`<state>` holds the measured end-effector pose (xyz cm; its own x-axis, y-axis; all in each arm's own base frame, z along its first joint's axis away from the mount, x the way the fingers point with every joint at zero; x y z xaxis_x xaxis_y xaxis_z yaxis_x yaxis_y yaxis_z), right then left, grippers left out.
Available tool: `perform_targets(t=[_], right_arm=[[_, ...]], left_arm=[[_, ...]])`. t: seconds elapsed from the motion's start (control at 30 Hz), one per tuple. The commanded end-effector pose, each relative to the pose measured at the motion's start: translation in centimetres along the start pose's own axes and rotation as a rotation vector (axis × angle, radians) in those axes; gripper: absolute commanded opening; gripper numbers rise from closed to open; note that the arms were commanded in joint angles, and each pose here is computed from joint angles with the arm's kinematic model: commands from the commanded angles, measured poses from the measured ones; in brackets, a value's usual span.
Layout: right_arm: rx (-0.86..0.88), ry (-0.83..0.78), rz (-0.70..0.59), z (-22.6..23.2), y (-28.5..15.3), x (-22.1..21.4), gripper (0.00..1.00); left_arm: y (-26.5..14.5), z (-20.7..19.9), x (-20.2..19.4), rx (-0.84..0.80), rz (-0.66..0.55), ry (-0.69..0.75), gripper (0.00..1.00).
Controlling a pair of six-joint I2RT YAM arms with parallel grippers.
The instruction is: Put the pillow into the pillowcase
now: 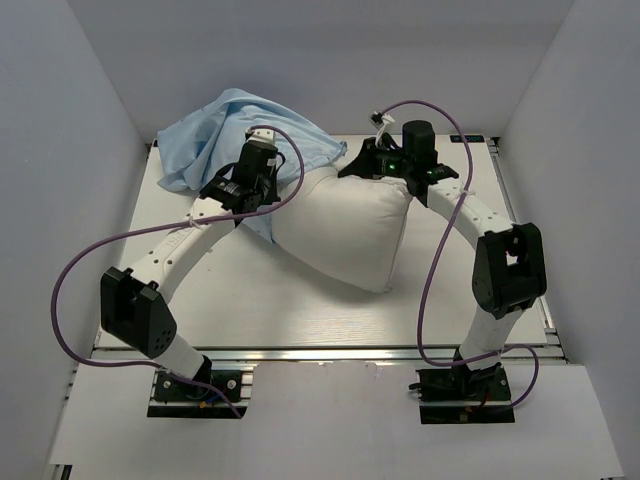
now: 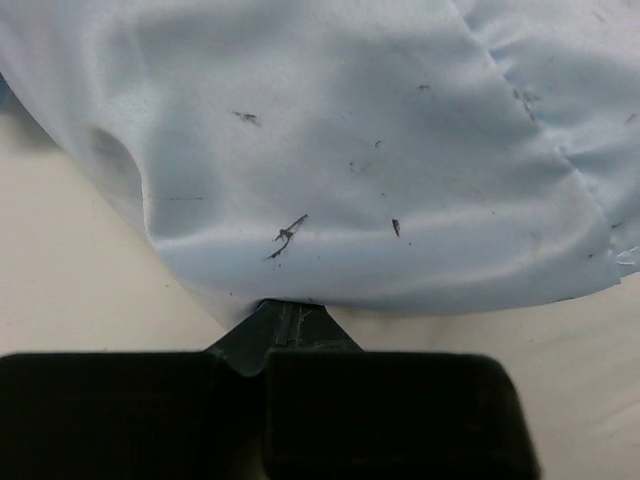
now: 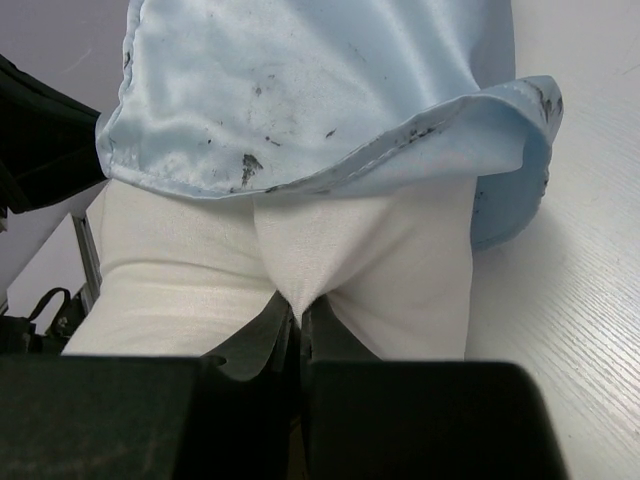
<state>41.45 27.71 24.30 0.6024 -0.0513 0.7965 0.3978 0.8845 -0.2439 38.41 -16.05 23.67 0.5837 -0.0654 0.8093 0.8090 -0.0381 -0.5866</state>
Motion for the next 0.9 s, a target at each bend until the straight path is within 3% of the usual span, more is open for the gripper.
perform_targets(t=[0.0, 0.17, 0.33, 0.47, 0.67, 0.87], right_arm=[[0.024, -0.031, 0.061, 1.5, 0.3, -1.5, 0.0], [0.025, -0.073, 0.083, 2.2, 0.6, -1.8, 0.0], [0.035, -0.063, 0.059, 3.1, 0.8, -0.9, 0.0], [0.047, -0.048, 0.019, 4.0, 0.9, 1.1, 0.0], [0.035, -0.056, -0.15, 6.0, 0.7, 7.4, 0.0], [-0.111, -0.09, -0.17, 1.9, 0.6, 8.2, 0.0]], left_arm=[[-2.4, 0.2, 3.8, -0.02, -0.119, -0.029, 0.0], [-5.7, -4.2, 6.9, -0.296, -0.198, -0.028, 0.0], [-9.0, -7.7, 9.4, -0.471, -0.25, -0.014, 0.0], [-12.0, -10.5, 12.6, -0.623, -0.309, -0.02, 0.0], [-15.6, -14.4, 16.0, -0.833, -0.361, -0.048, 0.0], [-14.3, -16.8, 12.7, -0.937, -0.259, -0.095, 0.0]])
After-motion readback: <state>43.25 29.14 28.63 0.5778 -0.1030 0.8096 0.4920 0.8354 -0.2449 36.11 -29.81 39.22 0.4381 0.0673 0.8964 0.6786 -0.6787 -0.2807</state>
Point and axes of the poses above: each gripper's point midway between its finger pads, its own y axis out along the fingers, its own z axis along the line the jaws close on, x = y × z, the point moved 2 cm from there along -y, back along the fingers, and after that the axes turned 4 degrees about y, right-handed, at the moved point
